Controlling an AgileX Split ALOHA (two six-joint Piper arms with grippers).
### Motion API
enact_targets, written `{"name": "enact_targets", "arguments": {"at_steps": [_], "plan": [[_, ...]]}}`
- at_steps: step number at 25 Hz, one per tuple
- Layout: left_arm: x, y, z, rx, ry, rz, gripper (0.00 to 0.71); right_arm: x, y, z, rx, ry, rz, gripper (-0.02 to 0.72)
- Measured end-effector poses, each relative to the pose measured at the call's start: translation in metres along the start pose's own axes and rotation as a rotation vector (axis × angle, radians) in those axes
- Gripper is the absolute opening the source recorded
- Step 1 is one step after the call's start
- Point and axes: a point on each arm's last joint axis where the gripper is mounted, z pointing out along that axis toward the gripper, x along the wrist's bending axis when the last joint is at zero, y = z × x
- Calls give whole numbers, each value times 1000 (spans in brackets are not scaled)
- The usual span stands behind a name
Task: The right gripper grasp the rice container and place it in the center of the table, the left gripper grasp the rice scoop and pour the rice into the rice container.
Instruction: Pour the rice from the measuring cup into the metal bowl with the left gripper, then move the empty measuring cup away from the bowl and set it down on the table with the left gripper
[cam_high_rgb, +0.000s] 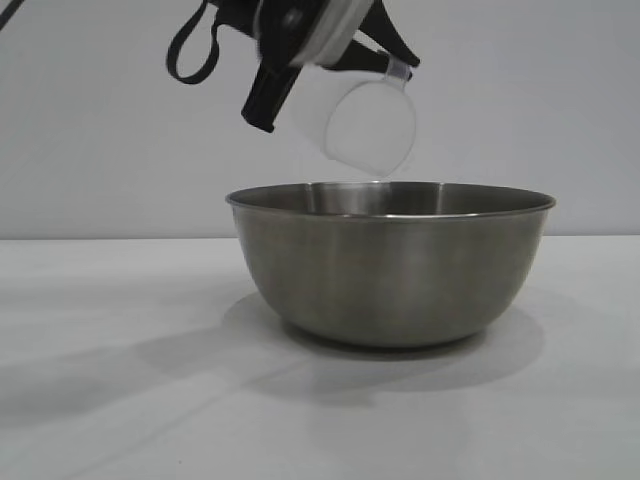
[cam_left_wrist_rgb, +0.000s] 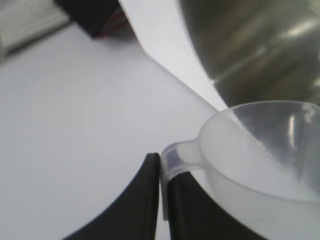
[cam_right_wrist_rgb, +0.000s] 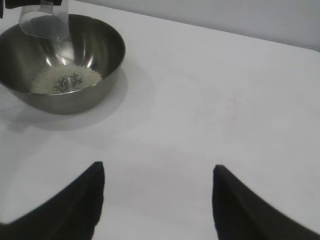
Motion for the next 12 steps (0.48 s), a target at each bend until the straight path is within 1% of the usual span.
{"name": "enact_targets", "arguments": {"at_steps": [1,4,7,8,10,11,12], "plan": [[7,0,-4,28,50,-103,0,0,0,0,0,0,0,398],[24,-4,-19,75,171,-335,0,0,0,0,0,0,0,398],[32,-28,-42,99,242,-554,0,0,0,0,0,0,0,398],[33,-43,-52,104,267,-593,0,0,0,0,0,0,0,398],[28,-76,-74,123,301,-656,0,0,0,0,0,0,0,398],[26,-87,-84,117,309,-668,0,0,0,0,0,0,0,398],[22,-101,-95,136,308,-673,0,0,0,0,0,0,0,398]]}}
